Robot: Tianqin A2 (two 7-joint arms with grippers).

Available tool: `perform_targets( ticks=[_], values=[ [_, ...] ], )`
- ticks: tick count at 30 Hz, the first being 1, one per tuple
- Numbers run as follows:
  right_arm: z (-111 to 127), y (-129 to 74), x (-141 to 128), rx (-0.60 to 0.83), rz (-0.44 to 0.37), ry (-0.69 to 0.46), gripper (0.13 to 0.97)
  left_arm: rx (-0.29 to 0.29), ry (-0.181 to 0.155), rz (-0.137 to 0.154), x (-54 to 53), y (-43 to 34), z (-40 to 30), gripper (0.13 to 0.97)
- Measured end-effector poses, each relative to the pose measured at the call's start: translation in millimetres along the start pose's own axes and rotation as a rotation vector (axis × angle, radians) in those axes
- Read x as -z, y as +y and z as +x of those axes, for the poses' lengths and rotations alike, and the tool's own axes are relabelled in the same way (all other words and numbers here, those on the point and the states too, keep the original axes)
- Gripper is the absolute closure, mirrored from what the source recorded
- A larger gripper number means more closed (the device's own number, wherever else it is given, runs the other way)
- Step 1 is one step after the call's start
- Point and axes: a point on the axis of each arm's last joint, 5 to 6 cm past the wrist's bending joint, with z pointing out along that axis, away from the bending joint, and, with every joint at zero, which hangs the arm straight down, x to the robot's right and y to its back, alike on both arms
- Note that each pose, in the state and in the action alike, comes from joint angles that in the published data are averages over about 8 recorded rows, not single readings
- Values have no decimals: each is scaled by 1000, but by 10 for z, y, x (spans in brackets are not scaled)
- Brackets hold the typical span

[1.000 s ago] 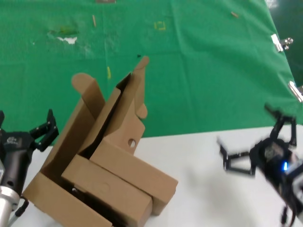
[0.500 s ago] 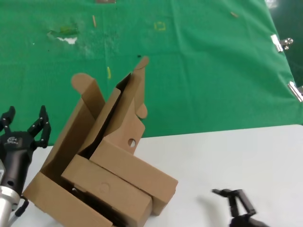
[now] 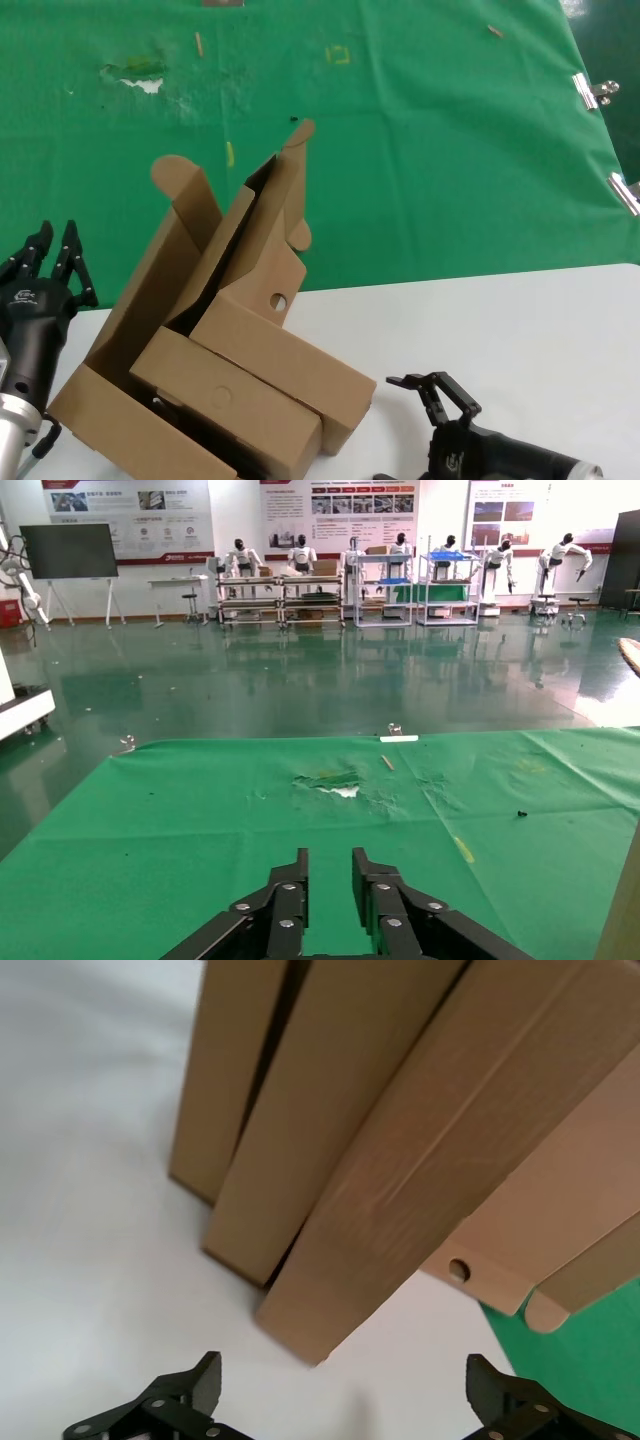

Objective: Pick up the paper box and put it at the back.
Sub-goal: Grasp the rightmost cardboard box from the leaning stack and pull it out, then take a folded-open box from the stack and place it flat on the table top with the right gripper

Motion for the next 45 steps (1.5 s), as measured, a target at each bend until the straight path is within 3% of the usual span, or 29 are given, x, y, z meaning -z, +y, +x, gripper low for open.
perform_targets(
  ticks=[4, 8, 19, 25, 34, 45],
  values=[
    [73, -19, -56, -34, 23, -1, 276, 0, 0, 0, 0, 0, 0, 863],
    [117, -30, -80, -73, 51, -8, 276, 0, 0, 0, 0, 0, 0, 907],
    [144, 6, -63, -106, 72, -35, 504, 0, 0, 0, 0, 0, 0, 955],
    [162, 22, -91, -113, 70, -40, 667, 0, 0, 0, 0, 0, 0, 956],
    [219, 40, -153, -112, 80, -58, 830, 0, 0, 0, 0, 0, 0, 957],
    [280, 103, -80, -99, 95, -78, 927, 0, 0, 0, 0, 0, 0, 957]
  ],
)
